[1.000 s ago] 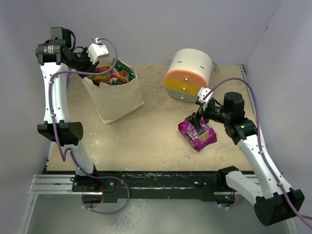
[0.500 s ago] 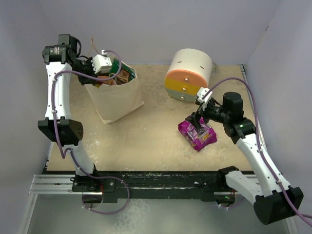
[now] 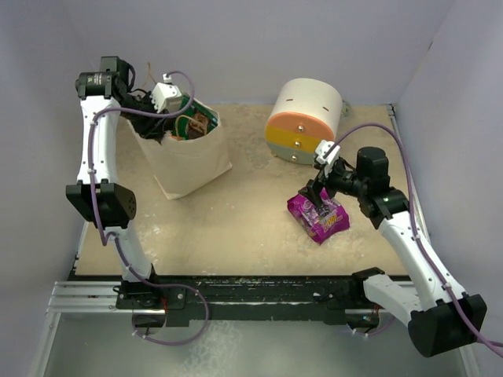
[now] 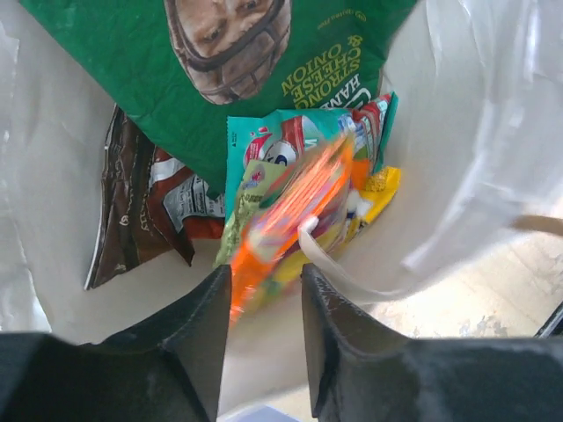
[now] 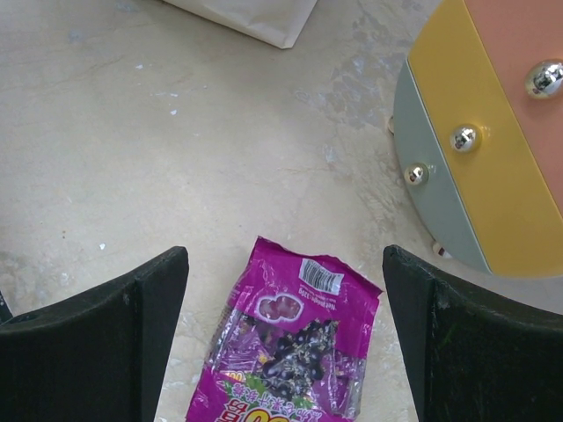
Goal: Place the snacks into the paper bag
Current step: Place the snack in the paper bag, then pick up the snack from the center of the board.
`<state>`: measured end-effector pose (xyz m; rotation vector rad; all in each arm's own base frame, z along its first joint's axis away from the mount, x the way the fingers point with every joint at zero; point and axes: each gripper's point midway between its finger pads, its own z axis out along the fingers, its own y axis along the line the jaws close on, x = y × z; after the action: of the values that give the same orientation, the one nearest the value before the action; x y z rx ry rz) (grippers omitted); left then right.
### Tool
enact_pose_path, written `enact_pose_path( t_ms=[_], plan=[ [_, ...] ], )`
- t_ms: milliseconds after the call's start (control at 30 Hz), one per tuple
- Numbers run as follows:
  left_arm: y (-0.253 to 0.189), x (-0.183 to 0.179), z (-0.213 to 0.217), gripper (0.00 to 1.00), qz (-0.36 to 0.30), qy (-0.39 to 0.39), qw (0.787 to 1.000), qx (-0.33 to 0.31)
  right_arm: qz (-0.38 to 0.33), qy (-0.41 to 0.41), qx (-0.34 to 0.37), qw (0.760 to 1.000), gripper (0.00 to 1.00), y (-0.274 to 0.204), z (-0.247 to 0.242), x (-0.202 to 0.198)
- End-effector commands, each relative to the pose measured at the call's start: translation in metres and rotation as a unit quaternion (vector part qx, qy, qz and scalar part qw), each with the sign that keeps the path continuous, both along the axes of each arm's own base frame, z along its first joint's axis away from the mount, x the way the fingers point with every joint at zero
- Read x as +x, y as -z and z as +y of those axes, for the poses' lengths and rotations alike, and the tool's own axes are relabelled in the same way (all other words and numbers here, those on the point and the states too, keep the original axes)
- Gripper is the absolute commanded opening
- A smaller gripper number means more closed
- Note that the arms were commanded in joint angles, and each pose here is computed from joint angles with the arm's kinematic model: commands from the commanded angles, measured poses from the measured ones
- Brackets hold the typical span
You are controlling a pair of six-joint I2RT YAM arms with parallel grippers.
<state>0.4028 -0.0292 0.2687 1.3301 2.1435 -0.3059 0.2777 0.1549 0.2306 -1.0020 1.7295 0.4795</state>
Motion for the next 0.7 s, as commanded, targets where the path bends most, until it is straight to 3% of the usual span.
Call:
enact_pose_path(
  t_ms=[0, 267, 500, 667],
  plan=[
    [-0.039, 0.001, -0.014, 0.44, -0.05, -0.015, 0.998, -0.039, -0.019, 0.006, -0.002, 1.0, 0.93, -0.002, -0.002, 0.009],
    [-0.081, 0.005, -0.005, 0.73, -0.142, -0.053, 0.988, -0.029, -0.01, 0.017, -0.013, 1.0, 0.94, 0.007, -0.005, 0.014],
    [-0.125, -0.011, 0.014, 0.99, -0.249, -0.121, 0.961, -0.003, 0.047, 0.056, -0.084, 0.994, 0.94, 0.038, -0.026, 0.024],
    [-0.149, -0.039, 0.025, 0.99, -0.321, -0.174, 0.931, -0.008, 0.097, 0.103, -0.144, 0.979, 0.93, 0.066, -0.049, 0.028]
  ],
)
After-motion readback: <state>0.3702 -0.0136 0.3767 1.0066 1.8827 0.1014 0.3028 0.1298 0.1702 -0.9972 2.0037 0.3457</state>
